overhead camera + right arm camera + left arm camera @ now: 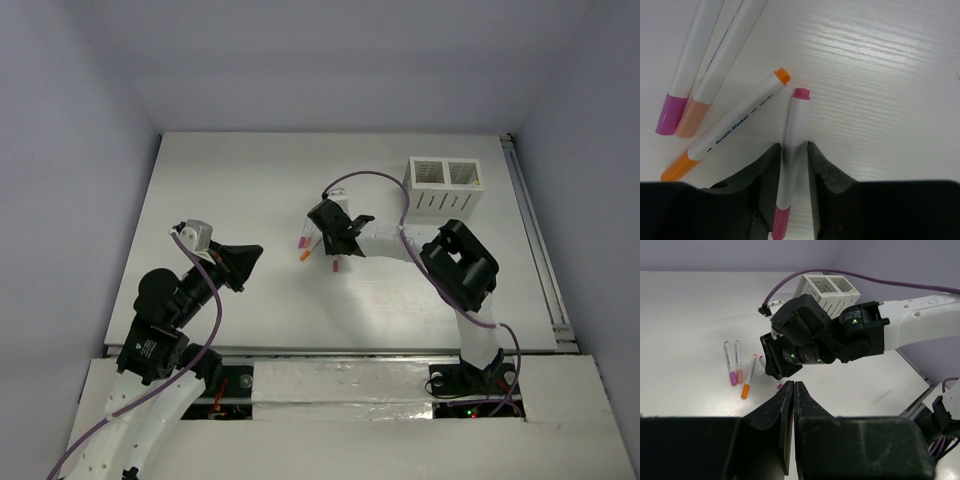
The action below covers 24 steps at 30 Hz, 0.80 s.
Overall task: Sort the stationery into containers
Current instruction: Pick up the pen from the center of the board, then place the pen in the storage box.
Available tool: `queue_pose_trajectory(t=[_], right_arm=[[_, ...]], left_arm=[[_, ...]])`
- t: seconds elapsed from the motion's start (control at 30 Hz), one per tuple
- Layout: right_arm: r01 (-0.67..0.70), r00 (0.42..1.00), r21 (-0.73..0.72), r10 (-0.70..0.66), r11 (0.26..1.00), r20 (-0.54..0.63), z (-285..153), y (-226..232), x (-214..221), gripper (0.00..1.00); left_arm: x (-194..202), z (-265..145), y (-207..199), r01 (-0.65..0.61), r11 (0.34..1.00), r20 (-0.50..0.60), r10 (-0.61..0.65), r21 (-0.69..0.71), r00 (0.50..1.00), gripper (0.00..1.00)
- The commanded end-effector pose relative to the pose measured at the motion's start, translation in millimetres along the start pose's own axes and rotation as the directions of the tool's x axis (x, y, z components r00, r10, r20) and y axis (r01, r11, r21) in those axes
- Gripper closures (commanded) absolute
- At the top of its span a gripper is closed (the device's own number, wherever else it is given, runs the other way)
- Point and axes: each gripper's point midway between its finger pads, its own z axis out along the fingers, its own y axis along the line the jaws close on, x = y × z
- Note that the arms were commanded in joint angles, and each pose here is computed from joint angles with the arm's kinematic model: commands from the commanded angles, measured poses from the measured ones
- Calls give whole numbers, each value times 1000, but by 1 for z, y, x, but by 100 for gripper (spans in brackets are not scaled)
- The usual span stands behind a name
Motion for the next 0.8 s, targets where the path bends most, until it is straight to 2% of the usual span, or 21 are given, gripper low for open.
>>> queue_pose_trajectory(t=[0.0, 0.1, 0.23, 0.33, 0.4, 0.43, 0.47, 0.57, 0.67, 0.7, 0.77], right_arm=[[87, 993, 39, -84, 995, -81, 3, -7, 18, 69], [110, 989, 62, -103, 992, -104, 6, -13, 19, 76], [95, 992, 64, -88, 993, -95, 3, -17, 14, 93], [32, 999, 111, -33, 993, 7, -10, -31, -2, 99], [-43, 990, 95, 30, 995, 140, -38, -40, -40, 100], [-51, 986, 90, 36, 995, 162, -46, -44, -43, 100], [-105, 971, 72, 87, 992, 221, -63, -56, -67, 100], [-177, 938, 32, 159, 984, 309, -83, -75, -95, 100], [-292, 876, 26, 256, 956, 409, -105, -124, -130, 100], [-358, 835, 32, 304, 933, 458, -117, -157, -146, 100], [-419, 763, 16, 343, 908, 549, -134, -189, -170, 100]], left_arm=[[-17, -4, -12, -18, 999, 51, 16, 40, 999, 99], [-18, -5, -12, -19, 999, 54, 16, 41, 998, 99], [-18, -5, -12, -21, 999, 57, 19, 40, 998, 99], [-18, -5, -12, -19, 999, 56, 17, 38, 998, 99], [-18, -5, -11, -18, 999, 56, 16, 36, 998, 99], [-18, -5, -11, -18, 999, 54, 16, 37, 998, 99], [-17, -4, -11, -18, 999, 53, 16, 35, 998, 99], [-18, -4, -10, -17, 999, 54, 16, 32, 998, 99], [-17, -3, -9, -16, 999, 50, 14, 28, 999, 99], [-16, -3, -9, -15, 1000, 48, 14, 27, 999, 99], [-15, -1, -8, -15, 1000, 41, 14, 26, 999, 99]])
